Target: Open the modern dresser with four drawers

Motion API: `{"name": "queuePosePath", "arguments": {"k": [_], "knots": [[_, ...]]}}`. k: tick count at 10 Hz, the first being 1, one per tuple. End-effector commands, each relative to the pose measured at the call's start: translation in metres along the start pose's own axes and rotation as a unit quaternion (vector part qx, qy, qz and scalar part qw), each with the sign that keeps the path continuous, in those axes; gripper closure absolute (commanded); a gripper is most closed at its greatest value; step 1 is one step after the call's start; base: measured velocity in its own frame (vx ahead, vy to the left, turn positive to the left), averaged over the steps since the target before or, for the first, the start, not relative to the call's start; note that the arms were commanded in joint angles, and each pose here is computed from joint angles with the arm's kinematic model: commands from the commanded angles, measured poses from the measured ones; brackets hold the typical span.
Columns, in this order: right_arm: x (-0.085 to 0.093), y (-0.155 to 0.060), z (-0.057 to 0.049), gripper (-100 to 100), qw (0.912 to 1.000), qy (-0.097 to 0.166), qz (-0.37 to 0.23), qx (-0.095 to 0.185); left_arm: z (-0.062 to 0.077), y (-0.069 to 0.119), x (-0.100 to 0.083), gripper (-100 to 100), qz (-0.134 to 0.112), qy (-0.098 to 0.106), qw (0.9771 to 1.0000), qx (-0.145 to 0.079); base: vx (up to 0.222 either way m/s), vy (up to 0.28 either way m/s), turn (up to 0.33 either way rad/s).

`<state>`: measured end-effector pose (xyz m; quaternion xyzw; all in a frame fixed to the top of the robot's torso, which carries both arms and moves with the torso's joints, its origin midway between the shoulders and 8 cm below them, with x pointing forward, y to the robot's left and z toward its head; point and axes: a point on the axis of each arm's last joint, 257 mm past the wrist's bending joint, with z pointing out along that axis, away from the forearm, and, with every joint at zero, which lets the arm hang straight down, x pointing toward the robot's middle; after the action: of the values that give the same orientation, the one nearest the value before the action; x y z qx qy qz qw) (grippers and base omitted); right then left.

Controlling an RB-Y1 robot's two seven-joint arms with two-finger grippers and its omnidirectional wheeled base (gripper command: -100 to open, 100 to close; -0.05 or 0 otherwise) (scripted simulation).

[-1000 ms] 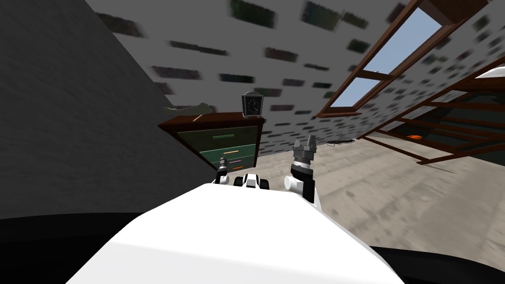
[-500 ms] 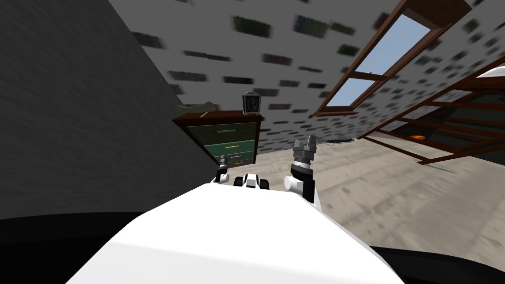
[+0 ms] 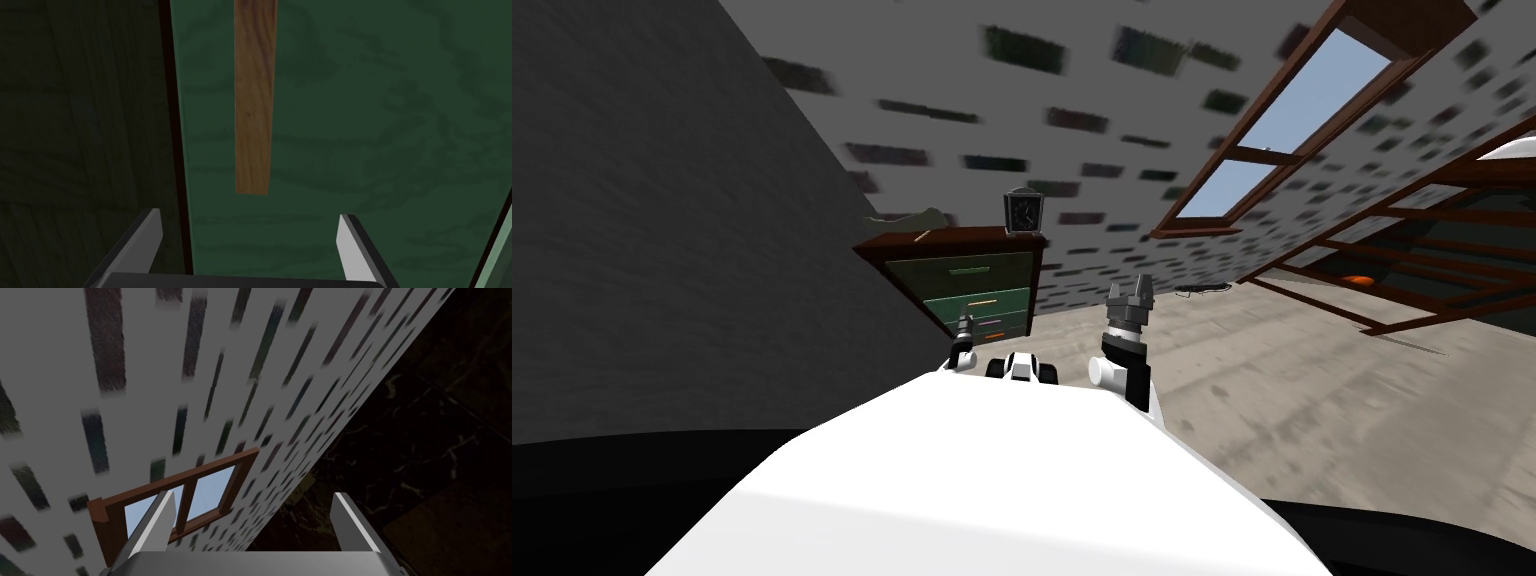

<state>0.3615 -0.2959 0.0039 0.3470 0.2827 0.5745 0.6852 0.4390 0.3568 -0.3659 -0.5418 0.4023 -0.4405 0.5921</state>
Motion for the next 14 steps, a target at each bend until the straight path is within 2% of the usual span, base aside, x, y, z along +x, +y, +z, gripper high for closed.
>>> {"name": "queuePosePath", "arguments": {"k": [1,2,3,9,10,14], "knots": [[0.0001,0.0000,0.0001,0,1.0000,0.000,0.000,0.000,0.0122,-0.0048,0.0000,-100,0.000,0.001,1.0000,0.000,0.061,0.016,0.023],[0.0001,0.0000,0.0001,0,1.0000,0.000,0.000,0.000,0.0060,-0.0026,-0.0009,-100,0.000,0.001,1.0000,0.001,0.038,0.010,0.004],[0.0001,0.0000,0.0001,0,1.0000,0.000,0.000,0.000,0.0069,-0.0027,-0.0010,100,0.000,0.001,1.0000,0.000,0.007,0.002,-0.001],[0.0003,0.0001,0.0002,0,1.0000,0.000,0.000,0.000,0.0119,-0.0056,0.0041,100,-0.001,0.007,1.0000,-0.001,-0.163,-0.050,0.025],[0.0002,0.0000,0.0002,0,1.0000,0.000,0.000,0.000,0.0132,-0.0049,0.0028,-100,-0.001,0.006,1.0000,-0.002,0.058,0.004,-0.023],[0.0000,0.0000,0.0000,0,1.0000,0.000,0.000,0.000,0.0152,-0.0034,0.0007,-100,0.001,0.004,1.0000,-0.005,0.160,0.031,-0.013]]}}
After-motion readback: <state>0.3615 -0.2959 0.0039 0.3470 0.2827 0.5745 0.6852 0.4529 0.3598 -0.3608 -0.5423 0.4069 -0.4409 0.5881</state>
